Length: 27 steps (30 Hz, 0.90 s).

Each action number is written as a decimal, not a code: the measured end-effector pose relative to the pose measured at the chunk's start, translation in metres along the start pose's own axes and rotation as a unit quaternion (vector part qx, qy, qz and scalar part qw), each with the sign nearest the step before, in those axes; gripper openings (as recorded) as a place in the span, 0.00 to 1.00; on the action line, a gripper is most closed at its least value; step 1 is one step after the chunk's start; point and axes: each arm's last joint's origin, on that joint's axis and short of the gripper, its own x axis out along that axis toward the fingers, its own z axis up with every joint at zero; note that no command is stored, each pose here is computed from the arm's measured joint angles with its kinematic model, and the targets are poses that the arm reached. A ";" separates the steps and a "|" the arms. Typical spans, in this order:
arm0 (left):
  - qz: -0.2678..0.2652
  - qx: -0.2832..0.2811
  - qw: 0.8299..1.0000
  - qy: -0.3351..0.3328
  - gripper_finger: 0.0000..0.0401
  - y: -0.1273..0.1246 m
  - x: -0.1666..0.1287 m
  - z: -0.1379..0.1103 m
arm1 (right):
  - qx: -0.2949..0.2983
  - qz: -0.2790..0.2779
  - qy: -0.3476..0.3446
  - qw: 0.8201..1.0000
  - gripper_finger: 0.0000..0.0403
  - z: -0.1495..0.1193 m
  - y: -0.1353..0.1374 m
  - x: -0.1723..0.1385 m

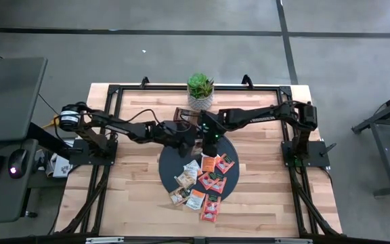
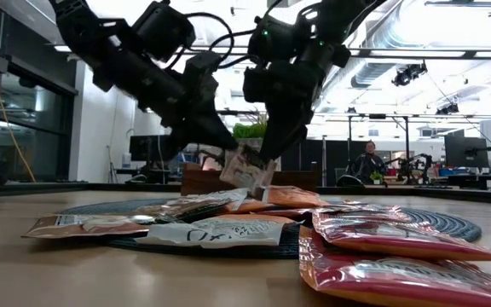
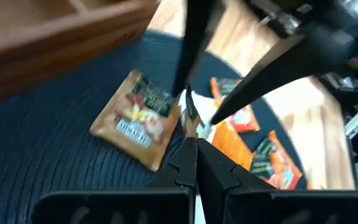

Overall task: Pick & Place Tea
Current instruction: Put the brown tea bag into the left section of the wooden organizer

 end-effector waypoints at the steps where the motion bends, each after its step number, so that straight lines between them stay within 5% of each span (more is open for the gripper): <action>1: -0.002 0.001 1.000 -0.003 0.00 -0.002 0.000 0.003 | 0.002 -0.001 0.000 1.000 0.36 0.000 -0.001 0.000; 10: 0.010 0.023 1.000 0.014 0.00 -0.009 0.002 0.012 | 0.010 -0.005 0.009 1.000 0.31 -0.002 -0.007 -0.002; 19: 0.013 0.030 0.999 0.016 0.00 -0.015 0.002 0.019 | 0.002 0.010 0.010 1.000 0.02 -0.002 -0.006 -0.002; 27: 0.019 0.030 0.999 0.023 0.00 -0.014 0.002 0.019 | -0.013 0.017 0.014 1.000 0.00 -0.003 0.002 -0.005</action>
